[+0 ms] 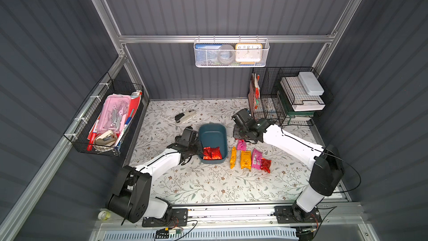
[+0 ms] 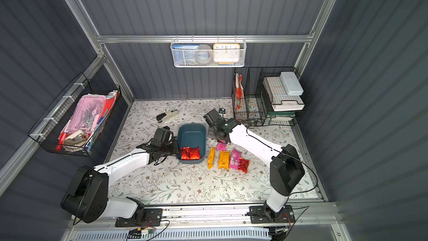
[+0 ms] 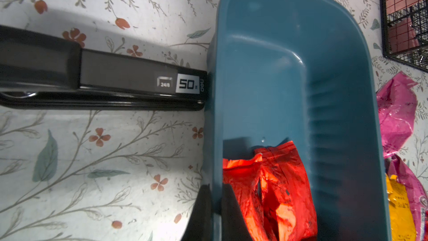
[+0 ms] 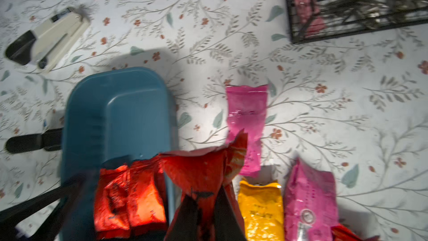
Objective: Take the tea bags out of the storage box
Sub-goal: Pick up the tea bag from the storage box, then place the tea bag at the center of the board.
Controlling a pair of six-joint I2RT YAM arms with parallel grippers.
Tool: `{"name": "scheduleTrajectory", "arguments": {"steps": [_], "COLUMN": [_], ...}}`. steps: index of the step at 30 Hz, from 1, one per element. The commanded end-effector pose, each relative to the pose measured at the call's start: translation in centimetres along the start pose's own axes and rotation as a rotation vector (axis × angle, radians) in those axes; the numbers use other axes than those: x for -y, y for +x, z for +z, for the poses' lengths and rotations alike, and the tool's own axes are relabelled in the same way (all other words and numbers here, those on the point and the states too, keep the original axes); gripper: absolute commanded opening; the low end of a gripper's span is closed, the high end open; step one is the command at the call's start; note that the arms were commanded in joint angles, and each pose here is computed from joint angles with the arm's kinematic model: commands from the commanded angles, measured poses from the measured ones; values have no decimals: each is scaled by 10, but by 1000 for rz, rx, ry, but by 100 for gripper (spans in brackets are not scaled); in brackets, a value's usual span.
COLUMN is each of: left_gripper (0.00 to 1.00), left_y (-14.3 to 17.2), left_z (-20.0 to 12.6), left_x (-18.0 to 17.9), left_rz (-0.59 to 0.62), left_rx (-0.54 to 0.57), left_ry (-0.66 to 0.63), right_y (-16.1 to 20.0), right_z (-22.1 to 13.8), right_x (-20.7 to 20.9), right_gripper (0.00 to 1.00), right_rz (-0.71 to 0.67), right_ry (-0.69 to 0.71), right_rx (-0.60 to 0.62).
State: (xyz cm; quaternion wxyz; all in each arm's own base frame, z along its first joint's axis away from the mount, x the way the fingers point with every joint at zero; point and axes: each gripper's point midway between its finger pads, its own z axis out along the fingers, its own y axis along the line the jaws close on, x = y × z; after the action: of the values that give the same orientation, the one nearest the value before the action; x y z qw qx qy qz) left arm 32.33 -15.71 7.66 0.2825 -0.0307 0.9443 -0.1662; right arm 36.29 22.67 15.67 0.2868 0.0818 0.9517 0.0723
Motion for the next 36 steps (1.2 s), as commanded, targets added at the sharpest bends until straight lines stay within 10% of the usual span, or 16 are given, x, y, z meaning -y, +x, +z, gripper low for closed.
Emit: {"name": "scheduleTrajectory", "arguments": {"steps": [1, 22, 36], "left_gripper": [0, 0, 0], "left_y": [-7, -3, 2], "left_z": [-6, -5, -7], "left_x": [2, 5, 5], "left_rz": [37, 56, 62], "left_rx": [20, 24, 24], "left_ry": [-1, 35, 48], "right_y": [11, 27, 35], "right_z": [22, 70, 75], "right_x": [36, 80, 78], "right_gripper": [0, 0, 21], "right_rz": [-30, -10, 29], "right_ry": [82, 179, 167], "right_rx": [-64, -141, -170]}}
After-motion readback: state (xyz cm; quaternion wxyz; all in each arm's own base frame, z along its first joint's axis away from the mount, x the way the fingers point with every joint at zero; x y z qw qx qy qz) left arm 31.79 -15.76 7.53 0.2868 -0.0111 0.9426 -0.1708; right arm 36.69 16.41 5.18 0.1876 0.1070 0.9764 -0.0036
